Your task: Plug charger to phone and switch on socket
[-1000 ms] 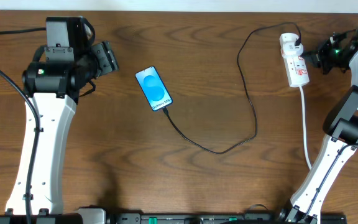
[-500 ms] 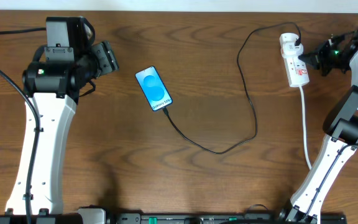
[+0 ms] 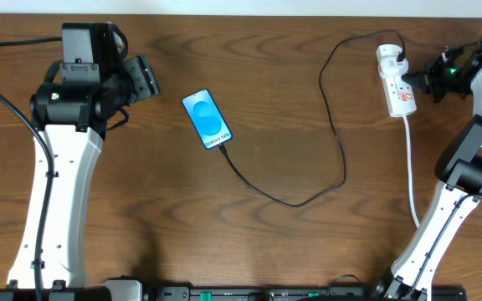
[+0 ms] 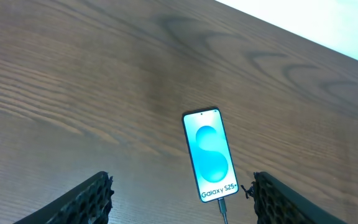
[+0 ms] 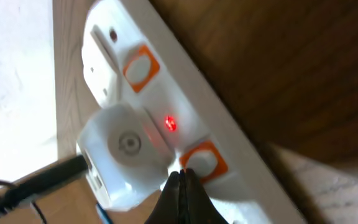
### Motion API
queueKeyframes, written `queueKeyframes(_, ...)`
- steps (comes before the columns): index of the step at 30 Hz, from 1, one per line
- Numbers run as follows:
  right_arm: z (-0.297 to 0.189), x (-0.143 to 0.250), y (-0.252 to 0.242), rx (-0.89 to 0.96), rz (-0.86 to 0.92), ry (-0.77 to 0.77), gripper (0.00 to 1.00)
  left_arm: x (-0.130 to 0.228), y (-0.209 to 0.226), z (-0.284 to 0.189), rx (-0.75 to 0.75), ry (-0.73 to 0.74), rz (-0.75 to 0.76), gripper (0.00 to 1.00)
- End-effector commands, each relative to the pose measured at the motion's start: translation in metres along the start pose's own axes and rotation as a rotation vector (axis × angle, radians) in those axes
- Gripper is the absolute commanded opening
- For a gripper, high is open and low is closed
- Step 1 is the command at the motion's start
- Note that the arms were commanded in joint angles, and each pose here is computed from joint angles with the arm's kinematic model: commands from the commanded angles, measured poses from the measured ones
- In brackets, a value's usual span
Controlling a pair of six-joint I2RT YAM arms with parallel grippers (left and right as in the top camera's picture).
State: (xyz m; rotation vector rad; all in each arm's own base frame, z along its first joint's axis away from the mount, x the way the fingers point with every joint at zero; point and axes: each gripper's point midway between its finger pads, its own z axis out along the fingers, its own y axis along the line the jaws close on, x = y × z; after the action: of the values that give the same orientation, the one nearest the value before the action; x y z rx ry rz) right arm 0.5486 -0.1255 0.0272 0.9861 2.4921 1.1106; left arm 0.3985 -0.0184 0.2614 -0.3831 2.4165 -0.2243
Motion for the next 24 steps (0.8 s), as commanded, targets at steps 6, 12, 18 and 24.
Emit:
queueKeyframes(6, 0.035, 0.03, -0.009, 0.066, -0.014, 0.096, 0.01, 0.0, 0.005, 0.004, -0.019, 0.005, 0.002, 0.73)
queueKeyframes(12, 0.037, 0.037, -0.007, 0.074, -0.008, 0.117, 0.01, 0.0, 0.005, 0.004, -0.019, 0.005, 0.002, 0.73)
queueKeyframes(18, 0.032, 0.042, -0.006, 0.084, -0.01, 0.131, 0.45, 0.0, 0.005, 0.004, -0.019, 0.005, 0.002, 0.73)
queueKeyframes(24, 0.013, 0.043, 0.002, 0.14, -0.029, 0.105, 0.56, 0.0, 0.005, 0.004, -0.019, 0.005, 0.002, 0.73)
